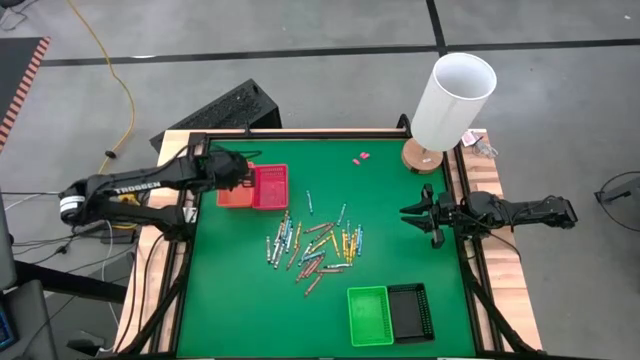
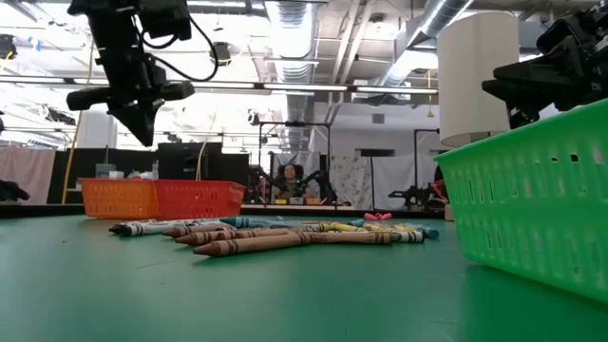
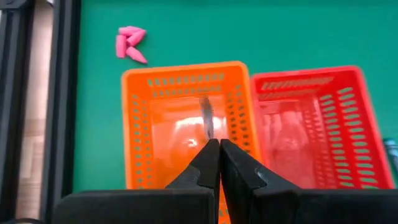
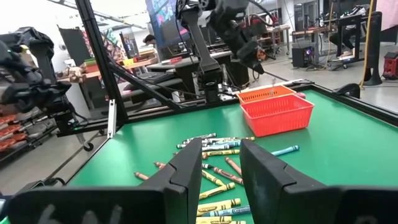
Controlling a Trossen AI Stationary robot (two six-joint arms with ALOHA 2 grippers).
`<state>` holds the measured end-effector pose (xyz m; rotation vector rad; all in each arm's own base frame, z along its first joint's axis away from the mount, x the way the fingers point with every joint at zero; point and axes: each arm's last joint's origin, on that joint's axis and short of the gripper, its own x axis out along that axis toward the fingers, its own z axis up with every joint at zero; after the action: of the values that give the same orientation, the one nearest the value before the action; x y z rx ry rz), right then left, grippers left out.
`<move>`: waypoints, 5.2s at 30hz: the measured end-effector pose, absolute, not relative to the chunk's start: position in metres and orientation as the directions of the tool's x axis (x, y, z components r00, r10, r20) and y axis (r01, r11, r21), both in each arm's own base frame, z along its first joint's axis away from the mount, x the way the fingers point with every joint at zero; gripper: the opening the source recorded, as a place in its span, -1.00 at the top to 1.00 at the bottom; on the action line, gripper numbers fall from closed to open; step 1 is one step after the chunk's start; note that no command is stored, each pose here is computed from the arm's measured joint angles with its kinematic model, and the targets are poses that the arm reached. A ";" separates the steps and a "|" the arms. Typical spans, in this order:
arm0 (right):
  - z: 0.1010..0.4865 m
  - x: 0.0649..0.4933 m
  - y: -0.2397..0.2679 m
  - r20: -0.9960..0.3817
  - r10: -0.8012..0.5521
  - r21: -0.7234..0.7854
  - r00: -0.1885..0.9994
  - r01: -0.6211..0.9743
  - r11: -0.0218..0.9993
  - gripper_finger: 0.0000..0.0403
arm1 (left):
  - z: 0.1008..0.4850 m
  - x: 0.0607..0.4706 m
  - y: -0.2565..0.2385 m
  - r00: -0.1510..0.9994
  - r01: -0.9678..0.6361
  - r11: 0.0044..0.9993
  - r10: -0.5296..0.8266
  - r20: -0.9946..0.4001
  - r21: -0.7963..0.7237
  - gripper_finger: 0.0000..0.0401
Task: Sort crayons
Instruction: Put the black crayon into the orange bin
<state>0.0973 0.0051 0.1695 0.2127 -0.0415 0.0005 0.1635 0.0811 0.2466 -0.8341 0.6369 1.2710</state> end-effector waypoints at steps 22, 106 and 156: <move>0.170 0.097 0.005 0.042 -0.007 0.222 0.999 -0.003 0.975 0.39 | 0.255 0.185 0.078 0.536 -0.802 0.489 0.330 -0.777 -0.345 0.79; 0.220 0.082 0.004 0.123 -0.038 0.147 0.992 0.020 0.989 0.39 | 0.144 0.254 -0.070 0.283 -0.951 0.166 0.113 -0.952 -0.263 0.65; 0.211 0.085 0.002 0.088 -0.101 0.210 0.991 0.081 0.974 0.39 | 0.246 0.191 0.011 0.409 -0.912 0.265 0.532 -0.741 -0.313 0.98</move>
<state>0.0849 0.0024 0.2106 0.2078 -0.0990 -0.0918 0.1911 0.0107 0.2457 -0.8092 0.5587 1.0466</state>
